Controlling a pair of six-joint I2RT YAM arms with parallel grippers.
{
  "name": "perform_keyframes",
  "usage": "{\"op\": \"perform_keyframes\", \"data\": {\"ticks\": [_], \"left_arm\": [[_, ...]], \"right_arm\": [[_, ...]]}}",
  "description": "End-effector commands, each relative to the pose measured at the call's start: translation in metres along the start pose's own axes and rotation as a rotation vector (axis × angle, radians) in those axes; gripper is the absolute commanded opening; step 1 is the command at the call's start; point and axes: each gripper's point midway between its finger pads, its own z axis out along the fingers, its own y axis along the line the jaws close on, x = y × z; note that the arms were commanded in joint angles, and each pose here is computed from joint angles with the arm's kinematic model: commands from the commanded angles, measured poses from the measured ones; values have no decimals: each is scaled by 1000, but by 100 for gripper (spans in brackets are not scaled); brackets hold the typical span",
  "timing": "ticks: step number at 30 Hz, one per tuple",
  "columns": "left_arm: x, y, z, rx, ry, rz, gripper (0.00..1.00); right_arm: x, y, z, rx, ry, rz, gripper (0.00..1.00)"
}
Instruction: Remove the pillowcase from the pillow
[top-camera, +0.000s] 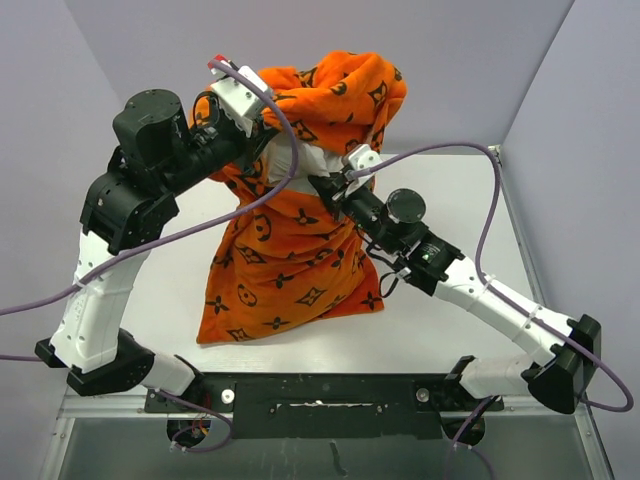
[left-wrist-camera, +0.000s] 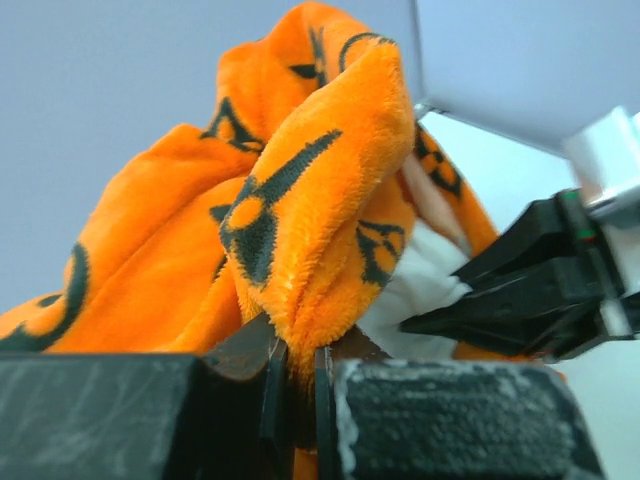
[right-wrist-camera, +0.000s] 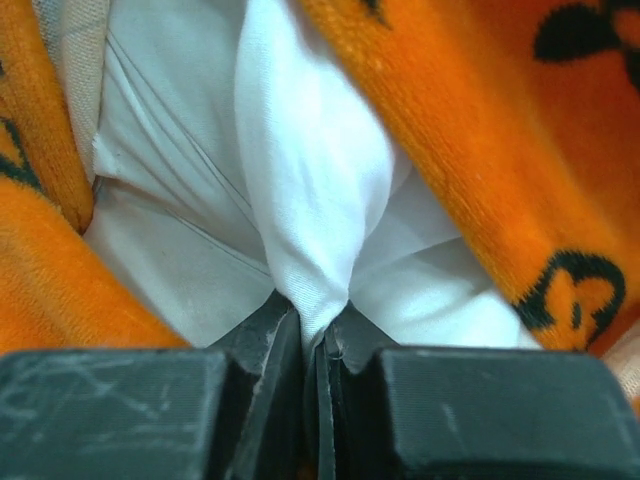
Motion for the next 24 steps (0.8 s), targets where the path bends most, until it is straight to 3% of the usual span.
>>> {"op": "perform_keyframes", "data": {"ticks": [1,6,13,19,24], "left_arm": [[-106,56,-64,-325,-405,183,0],[-111,120,-82,-600,-445,214,0],[-105,158,-83,-699,-416,171,0],[-32,167,-44,-639,-188,-1,0],[9,229,-53,-804,-96,-101,0]], "right_arm": [[47,-25,-23,69,145,50,0],[35,-39,-50,81,100,110,0],[17,-36,-69,48,45,157,0],[1,-17,-85,-72,-33,204,0],[-12,-6,-97,-172,-78,267,0]]}}
